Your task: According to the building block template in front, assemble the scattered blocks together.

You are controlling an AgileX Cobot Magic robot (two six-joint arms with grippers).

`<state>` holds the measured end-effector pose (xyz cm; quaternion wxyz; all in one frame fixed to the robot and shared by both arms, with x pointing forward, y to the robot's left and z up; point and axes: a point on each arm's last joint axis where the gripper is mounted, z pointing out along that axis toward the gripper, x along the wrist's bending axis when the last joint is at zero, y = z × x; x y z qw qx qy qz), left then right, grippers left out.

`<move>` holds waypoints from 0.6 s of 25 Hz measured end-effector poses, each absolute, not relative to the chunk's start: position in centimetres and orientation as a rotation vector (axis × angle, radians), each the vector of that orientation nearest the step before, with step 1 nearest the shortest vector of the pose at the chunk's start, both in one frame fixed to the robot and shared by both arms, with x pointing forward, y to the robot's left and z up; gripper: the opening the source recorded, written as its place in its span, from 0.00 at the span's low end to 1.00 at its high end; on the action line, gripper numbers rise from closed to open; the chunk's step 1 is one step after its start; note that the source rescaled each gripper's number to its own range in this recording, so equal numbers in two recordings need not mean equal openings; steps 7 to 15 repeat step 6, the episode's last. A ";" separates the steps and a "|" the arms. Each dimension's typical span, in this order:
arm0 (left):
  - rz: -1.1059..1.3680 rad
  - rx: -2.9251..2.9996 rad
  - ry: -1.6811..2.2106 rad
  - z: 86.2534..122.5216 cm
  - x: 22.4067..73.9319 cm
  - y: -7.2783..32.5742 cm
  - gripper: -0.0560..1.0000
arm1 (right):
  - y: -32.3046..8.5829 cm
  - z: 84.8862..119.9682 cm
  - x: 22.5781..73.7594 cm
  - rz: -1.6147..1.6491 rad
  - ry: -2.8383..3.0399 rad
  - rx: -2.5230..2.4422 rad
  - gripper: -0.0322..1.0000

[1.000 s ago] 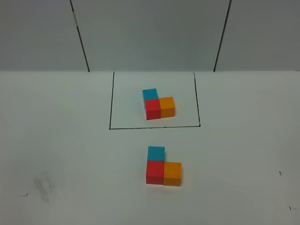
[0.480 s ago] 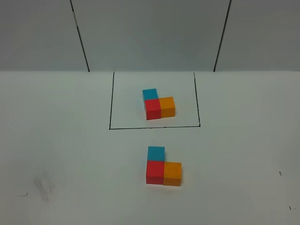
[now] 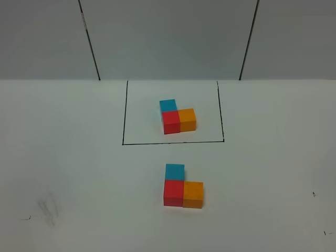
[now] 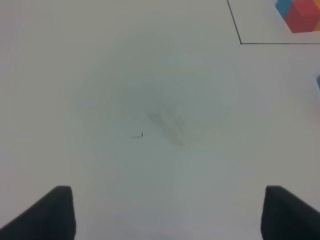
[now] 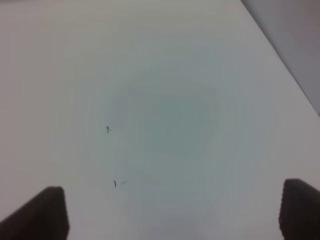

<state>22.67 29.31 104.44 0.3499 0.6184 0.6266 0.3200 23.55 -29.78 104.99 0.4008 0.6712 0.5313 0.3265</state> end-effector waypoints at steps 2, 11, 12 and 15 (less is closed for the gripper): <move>0.829 1.602 1.623 104.4 22.7 29.3 0.80 | -29.8 105.0 23.6 0.828 1.341 1.699 0.90; 0.829 1.602 1.623 104.4 22.7 29.3 0.80 | -29.8 105.0 23.6 0.828 1.341 1.699 0.89; 0.829 1.602 1.623 104.4 22.7 29.3 0.80 | -29.8 105.0 23.6 0.828 1.341 1.699 0.89; 0.829 1.602 1.623 104.4 22.7 29.3 0.80 | -29.8 105.0 23.6 0.828 1.341 1.699 0.89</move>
